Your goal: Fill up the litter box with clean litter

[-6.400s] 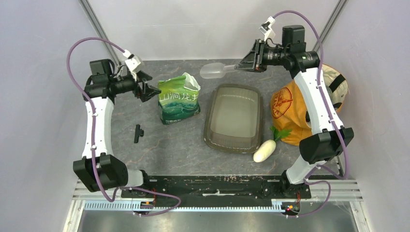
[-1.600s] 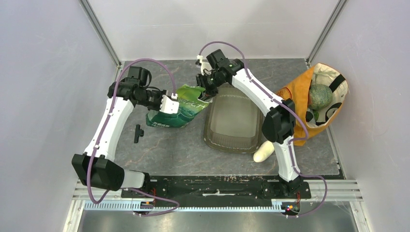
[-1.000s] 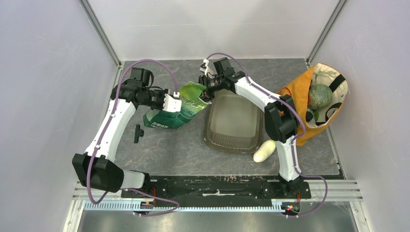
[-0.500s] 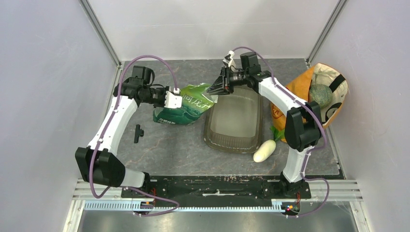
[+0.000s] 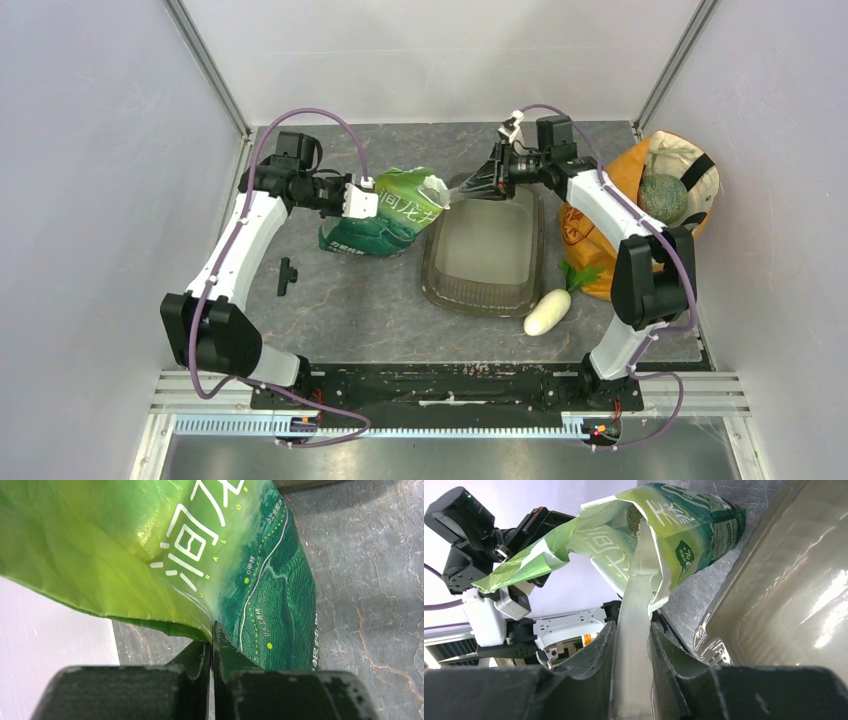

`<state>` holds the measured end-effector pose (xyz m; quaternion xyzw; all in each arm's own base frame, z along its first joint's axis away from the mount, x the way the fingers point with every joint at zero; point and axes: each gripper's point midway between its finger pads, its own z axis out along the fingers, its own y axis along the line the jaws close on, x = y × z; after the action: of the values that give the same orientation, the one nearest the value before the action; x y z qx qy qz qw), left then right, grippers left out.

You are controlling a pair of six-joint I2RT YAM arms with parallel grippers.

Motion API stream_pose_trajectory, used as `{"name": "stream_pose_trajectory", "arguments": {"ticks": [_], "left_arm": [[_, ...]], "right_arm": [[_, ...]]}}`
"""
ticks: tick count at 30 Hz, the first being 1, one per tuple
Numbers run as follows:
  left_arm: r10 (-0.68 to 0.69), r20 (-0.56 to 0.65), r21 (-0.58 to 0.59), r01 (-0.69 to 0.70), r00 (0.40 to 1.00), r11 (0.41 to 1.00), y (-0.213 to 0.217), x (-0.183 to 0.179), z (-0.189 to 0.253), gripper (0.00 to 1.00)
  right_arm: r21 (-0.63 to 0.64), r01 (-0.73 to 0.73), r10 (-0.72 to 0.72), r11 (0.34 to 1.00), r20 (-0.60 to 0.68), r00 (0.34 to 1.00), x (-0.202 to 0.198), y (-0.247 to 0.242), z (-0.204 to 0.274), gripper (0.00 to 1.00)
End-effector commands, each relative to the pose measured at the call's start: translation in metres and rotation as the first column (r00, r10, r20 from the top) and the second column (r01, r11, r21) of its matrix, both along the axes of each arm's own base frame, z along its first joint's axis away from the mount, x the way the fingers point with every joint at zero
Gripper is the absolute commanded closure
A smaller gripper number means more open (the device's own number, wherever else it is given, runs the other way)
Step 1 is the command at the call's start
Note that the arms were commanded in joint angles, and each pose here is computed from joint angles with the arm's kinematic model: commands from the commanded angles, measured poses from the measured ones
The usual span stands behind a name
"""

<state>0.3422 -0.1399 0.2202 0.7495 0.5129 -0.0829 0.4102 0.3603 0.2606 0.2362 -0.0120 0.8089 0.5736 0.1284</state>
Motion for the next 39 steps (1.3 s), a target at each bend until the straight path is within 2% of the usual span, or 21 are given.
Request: {"name": "stream_pose_trajectory", "arguments": {"ticks": [1,25,30,37,39], "left_arm": [[-0.04,0.095,-0.056,0.046,0.995,0.997,-0.011,0.015,0.025,0.98],[-0.042,0.104,-0.072,0.05,0.994,0.996,-0.016,0.026,0.022,0.98],[-0.039,0.124,-0.067,0.048,0.991,0.997,-0.014,0.027,0.027,0.98],[-0.028,0.17,-0.033,0.034,0.985,0.999,-0.008,0.025,0.032,0.98],[-0.015,0.188,-0.04,0.023,0.982,0.999,-0.007,0.026,0.038,0.98]], "right_arm": [[0.049,0.001,-0.005,0.999,0.073,0.997,-0.008,-0.016,0.029,1.0],[0.189,0.089,-0.104,0.978,0.069,0.992,-0.006,-0.051,0.05,1.0],[0.022,0.155,-0.157,0.988,0.088,0.984,0.001,-0.058,0.034,1.0],[-0.239,0.134,-0.093,0.962,0.178,0.98,0.01,-0.039,0.03,1.0],[-0.308,0.11,-0.06,0.945,0.167,0.984,0.008,-0.028,0.02,1.0]]}}
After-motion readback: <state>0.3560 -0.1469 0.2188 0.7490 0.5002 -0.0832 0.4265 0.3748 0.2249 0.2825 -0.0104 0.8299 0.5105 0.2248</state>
